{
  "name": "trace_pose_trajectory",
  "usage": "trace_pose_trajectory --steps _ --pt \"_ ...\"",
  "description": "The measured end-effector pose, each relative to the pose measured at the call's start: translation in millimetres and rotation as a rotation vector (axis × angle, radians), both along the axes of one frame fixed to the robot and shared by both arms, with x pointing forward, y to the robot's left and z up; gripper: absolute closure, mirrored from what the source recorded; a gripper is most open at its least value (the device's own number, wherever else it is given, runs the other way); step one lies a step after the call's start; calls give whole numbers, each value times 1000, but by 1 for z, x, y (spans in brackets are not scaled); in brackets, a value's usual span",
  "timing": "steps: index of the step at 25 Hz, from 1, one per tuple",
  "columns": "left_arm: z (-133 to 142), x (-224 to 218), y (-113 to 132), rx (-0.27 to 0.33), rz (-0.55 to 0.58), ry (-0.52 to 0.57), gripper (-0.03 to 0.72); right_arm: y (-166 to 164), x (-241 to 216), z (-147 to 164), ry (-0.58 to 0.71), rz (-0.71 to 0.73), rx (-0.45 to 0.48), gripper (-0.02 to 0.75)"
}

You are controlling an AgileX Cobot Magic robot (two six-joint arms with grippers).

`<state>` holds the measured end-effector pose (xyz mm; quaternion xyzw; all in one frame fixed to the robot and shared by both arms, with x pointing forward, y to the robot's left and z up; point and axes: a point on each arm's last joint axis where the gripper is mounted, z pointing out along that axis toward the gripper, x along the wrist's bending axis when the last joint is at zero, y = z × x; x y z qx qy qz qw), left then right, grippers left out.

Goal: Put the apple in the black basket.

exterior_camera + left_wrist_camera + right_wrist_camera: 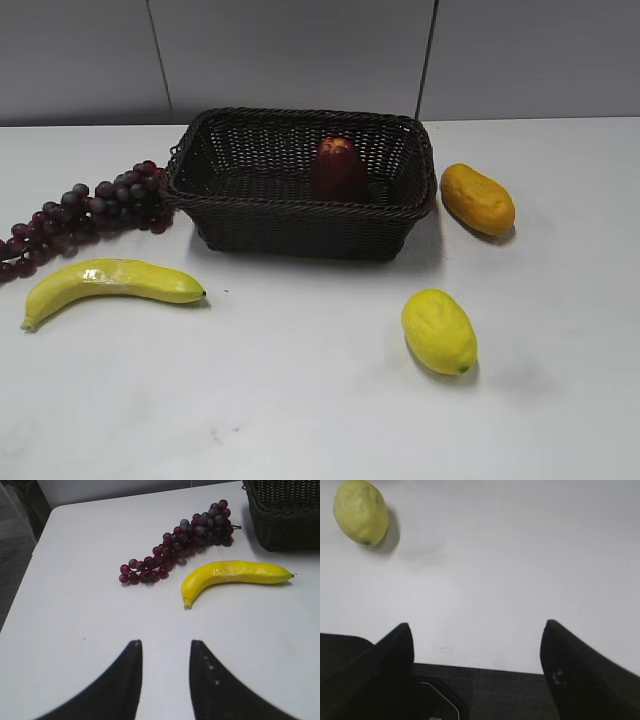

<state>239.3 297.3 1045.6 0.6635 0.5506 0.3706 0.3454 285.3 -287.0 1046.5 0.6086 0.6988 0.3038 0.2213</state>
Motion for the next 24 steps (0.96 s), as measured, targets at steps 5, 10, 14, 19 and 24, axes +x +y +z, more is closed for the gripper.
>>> trace_pose_trajectory --steps 5,10,14,19,24 --pt "0 0 0 0 0 0 451 -3 -17 4 -110 0 18 144" --pt "0 0 0 0 0 0 451 -7 -37 7 -243 -3 33 144" --pt "0 0 0 0 0 0 451 -9 -51 6 -330 -3 48 145" --pt "0 0 0 0 0 0 451 -10 -52 6 -340 -7 42 145" --pt "0 0 0 0 0 0 451 -10 -52 6 -339 -9 41 145"
